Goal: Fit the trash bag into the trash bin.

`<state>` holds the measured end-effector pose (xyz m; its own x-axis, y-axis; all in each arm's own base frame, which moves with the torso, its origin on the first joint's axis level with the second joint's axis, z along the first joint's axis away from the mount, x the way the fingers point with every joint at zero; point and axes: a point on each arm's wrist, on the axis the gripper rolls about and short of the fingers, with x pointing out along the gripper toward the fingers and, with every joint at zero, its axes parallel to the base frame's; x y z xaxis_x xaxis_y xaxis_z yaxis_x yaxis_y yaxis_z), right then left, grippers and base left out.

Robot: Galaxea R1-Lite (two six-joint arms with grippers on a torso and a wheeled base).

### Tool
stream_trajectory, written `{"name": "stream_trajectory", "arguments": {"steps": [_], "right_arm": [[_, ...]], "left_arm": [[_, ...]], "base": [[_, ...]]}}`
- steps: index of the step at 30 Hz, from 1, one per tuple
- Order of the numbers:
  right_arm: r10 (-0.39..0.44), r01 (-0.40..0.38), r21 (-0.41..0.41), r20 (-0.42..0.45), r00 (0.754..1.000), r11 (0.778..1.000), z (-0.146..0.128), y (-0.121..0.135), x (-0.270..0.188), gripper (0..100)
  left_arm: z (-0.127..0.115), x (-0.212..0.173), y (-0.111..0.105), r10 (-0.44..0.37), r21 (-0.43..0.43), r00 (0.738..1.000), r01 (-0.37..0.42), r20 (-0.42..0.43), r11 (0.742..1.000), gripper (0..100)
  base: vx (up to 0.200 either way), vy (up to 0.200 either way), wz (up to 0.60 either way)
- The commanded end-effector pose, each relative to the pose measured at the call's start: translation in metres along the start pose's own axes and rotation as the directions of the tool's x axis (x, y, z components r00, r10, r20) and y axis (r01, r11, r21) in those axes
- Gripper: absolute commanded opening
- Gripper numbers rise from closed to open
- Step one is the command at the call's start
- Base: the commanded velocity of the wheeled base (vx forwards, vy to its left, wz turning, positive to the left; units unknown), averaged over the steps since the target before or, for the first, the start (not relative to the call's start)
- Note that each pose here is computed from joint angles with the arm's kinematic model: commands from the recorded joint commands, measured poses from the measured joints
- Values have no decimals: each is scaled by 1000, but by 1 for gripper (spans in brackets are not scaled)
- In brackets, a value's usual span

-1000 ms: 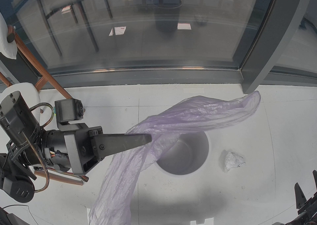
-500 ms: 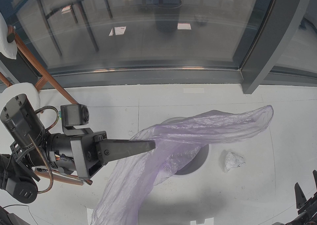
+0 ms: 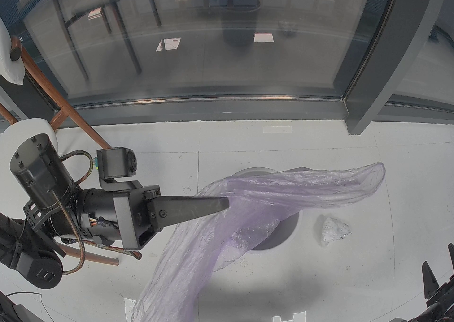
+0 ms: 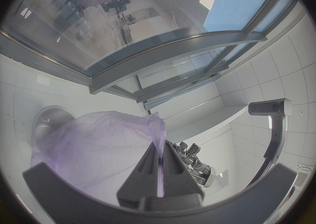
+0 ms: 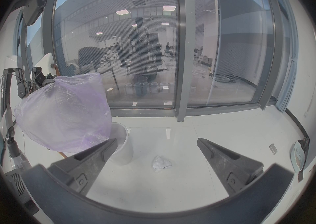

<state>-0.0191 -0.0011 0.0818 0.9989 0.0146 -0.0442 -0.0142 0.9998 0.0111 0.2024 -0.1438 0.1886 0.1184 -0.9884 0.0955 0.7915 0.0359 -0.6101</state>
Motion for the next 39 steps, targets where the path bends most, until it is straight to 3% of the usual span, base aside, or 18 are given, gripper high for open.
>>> {"name": "stream_trajectory", "arguments": {"steps": [1, 8, 23, 39], "right_arm": [[0, 0, -2, -17, 1000, 1000, -5, 0, 1, 100], [-1, 1, 0, -17, 1000, 1000, -5, 0, 1, 100], [-4, 4, 0, -14, 1000, 1000, -5, 0, 1, 100], [-4, 4, 2, -12, 1000, 1000, -5, 0, 1, 100]], "left_arm": [[3, 6, 8, 2, -8, 1000, -2, -1, 1000, 0], [21, 27, 20, -30, 28, 999, 29, 13, 999, 0], [15, 61, 49, -51, -5, 998, 50, -30, 999, 0], [0, 81, 40, -103, -45, 992, 100, -79, 994, 0]], "base": [[0, 0, 0], [0, 0, 0], [0, 0, 0], [0, 0, 0]]}}
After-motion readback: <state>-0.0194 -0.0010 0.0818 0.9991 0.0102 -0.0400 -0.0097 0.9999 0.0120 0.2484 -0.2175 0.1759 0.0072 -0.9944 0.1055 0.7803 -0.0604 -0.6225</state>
